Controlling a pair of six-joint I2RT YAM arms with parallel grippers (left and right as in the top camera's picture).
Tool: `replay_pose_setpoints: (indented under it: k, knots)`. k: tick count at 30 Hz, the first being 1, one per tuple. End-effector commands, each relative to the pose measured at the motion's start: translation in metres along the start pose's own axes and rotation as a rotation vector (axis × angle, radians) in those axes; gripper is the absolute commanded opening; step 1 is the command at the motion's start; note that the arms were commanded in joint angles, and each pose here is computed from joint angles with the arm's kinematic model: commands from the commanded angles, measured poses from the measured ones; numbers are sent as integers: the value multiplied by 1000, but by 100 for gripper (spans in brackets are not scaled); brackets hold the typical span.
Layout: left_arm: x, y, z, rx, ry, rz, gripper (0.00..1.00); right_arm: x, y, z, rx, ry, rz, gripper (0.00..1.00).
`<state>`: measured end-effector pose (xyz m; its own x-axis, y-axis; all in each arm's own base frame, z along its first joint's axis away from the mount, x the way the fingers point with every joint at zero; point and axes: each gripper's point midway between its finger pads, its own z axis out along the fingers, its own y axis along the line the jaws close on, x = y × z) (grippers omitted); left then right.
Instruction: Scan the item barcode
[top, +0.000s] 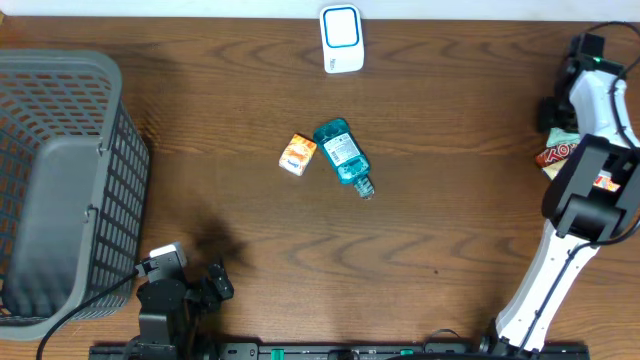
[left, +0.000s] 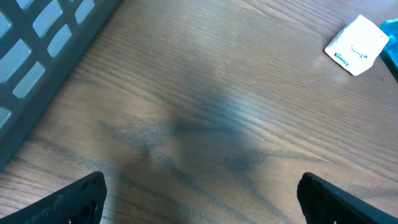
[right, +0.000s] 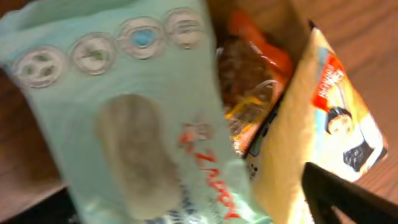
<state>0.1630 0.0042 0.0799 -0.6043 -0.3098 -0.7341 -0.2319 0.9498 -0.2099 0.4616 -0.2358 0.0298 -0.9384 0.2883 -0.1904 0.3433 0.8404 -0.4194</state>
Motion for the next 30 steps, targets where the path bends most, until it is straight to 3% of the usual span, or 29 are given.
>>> replay_pose_setpoints:
  k: [1, 7, 14, 22, 26, 30]
  knots:
    - [9, 2, 0, -6, 34, 18, 98, -36, -12, -64, -115, -150, 203, 99]
    - [9, 2, 0, -6, 34, 18, 98, -64, 25, -189, -542, -371, 212, 99]
    - [9, 2, 0, -6, 34, 18, 98, -35, 104, -294, -777, -445, 16, 99]
    - [9, 2, 0, -6, 34, 18, 98, 51, 229, -326, -839, -311, -330, 99]
    - [9, 2, 0, -6, 34, 18, 98, 105, 291, -322, -830, -303, -669, 99]
    - [9, 2, 0, -6, 34, 18, 98, 153, 334, -303, -816, -230, -834, 99]
